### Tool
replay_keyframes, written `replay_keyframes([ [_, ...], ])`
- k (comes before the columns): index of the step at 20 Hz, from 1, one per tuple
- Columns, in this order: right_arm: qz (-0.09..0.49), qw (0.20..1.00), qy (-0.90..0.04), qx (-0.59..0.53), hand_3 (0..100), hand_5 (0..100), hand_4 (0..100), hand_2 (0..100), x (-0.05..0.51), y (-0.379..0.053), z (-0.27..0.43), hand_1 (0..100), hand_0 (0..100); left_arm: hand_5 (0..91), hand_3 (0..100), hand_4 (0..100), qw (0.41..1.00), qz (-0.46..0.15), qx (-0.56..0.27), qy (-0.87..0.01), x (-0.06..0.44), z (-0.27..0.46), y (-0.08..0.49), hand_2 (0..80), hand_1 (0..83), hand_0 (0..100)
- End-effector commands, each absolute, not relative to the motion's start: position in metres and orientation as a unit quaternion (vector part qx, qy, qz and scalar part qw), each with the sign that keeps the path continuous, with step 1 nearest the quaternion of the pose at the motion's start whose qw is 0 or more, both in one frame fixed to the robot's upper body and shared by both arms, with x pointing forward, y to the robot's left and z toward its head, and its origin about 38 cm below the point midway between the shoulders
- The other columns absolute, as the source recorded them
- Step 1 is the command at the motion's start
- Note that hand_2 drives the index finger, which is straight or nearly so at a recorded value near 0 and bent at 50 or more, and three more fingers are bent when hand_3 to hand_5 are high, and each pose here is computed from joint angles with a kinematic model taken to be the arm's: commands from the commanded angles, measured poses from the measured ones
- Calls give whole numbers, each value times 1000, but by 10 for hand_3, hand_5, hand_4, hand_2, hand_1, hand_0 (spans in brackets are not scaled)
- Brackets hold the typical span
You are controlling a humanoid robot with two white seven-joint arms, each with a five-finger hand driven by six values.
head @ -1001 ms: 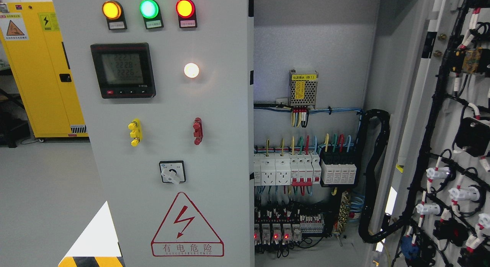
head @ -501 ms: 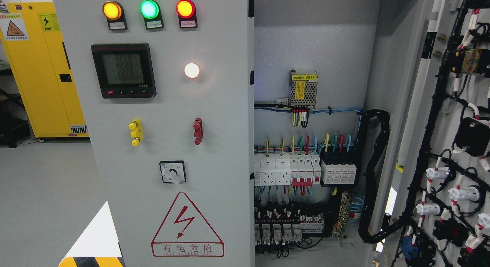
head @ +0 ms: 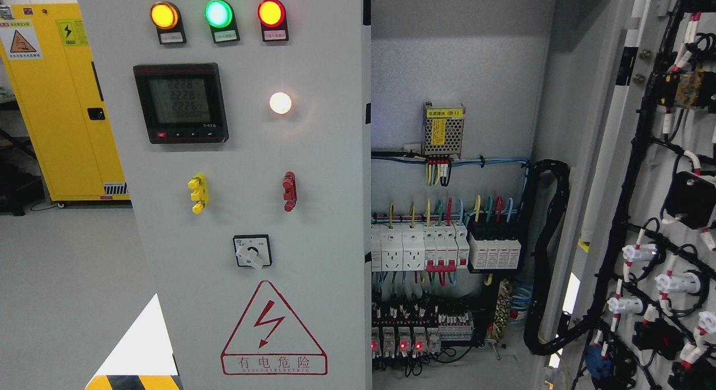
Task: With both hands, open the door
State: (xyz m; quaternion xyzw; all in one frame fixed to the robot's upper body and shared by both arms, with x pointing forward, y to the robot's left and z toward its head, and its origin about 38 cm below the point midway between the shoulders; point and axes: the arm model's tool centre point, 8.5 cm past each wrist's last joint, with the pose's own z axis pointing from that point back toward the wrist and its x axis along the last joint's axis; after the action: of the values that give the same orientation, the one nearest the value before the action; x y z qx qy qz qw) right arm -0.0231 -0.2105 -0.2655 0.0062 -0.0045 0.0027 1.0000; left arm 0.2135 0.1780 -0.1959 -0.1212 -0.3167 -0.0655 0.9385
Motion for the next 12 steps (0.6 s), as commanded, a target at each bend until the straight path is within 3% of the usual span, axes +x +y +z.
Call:
replay_keyframes([
  [1,2,1000,-4,7,0,0,0,0,-23,-209,-266,39,221,0,0,0,990,117,-42,-61,55,-264,214,0,0,0],
  [12,3,1000,-10,2,0,0,0,0,-17,-216,-266,35,224,0,0,0,991,117,-43,-47,28,-265,205,0,0,0],
])
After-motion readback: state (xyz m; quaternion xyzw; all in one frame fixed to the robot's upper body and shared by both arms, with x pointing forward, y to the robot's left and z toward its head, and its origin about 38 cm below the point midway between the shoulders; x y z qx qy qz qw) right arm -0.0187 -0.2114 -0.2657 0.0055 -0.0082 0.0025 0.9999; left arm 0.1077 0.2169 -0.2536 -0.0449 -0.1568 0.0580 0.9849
